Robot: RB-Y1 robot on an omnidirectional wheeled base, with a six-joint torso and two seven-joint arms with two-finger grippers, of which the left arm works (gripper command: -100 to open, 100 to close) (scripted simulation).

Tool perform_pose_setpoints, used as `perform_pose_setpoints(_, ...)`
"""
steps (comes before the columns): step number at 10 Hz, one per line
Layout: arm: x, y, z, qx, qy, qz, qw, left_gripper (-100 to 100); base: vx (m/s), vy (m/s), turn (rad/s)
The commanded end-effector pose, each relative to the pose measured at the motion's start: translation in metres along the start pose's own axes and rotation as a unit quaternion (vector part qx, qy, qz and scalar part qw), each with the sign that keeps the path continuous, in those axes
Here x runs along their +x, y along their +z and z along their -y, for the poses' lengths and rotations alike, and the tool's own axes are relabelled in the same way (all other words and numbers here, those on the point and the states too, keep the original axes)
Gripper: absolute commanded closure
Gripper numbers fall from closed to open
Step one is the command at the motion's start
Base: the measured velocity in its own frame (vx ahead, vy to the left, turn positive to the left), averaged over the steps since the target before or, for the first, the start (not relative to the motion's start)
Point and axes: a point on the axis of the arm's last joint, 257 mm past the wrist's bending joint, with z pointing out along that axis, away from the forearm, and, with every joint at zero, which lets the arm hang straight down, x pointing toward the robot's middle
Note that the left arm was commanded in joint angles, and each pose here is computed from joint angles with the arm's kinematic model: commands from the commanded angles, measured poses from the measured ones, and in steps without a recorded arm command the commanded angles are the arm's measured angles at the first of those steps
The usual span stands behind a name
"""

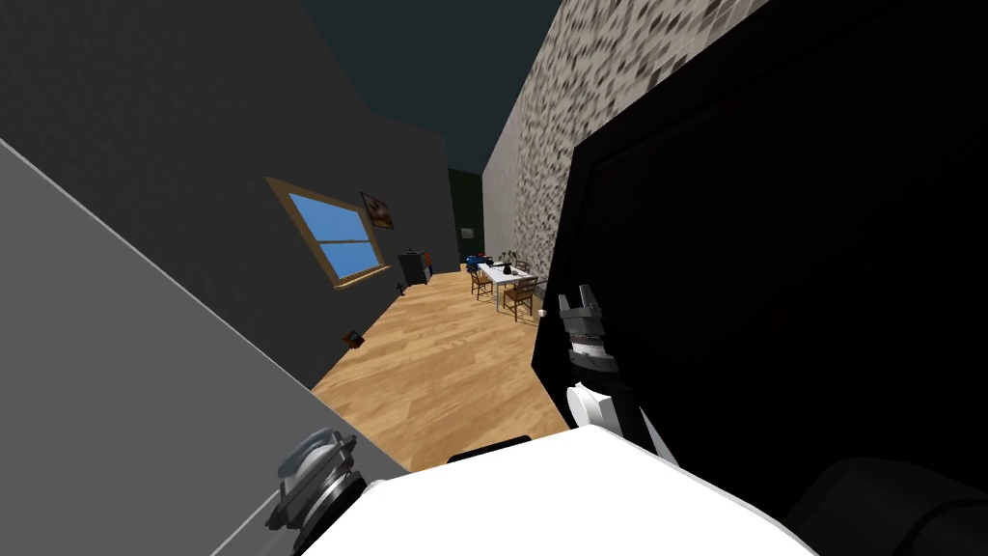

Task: Push the door open

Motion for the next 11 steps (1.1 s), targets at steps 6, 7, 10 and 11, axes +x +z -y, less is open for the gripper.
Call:
perform_pose_setpoints(6, 0.002, -0.0065, 0.075, 0.101, 0.005, -0.004, 0.9949, 100, 0.142, 0.098, -0.068)
perform_pose_setpoints(7, 0.001, -0.0092, 0.083, 0.112, 0.005, -0.003, 0.9937, 100, 0.183, 0.096, -0.043)
perform_pose_setpoints(10, 0.004, -0.0062, 0.105, 0.134, 0.010, -0.005, 0.9908, 100, 0.114, 0.075, 0.009)
perform_pose_setpoints(11, 0.005, -0.0052, 0.110, 0.139, 0.011, -0.007, 0.9902, 100, 0.156, 0.114, 0.056)
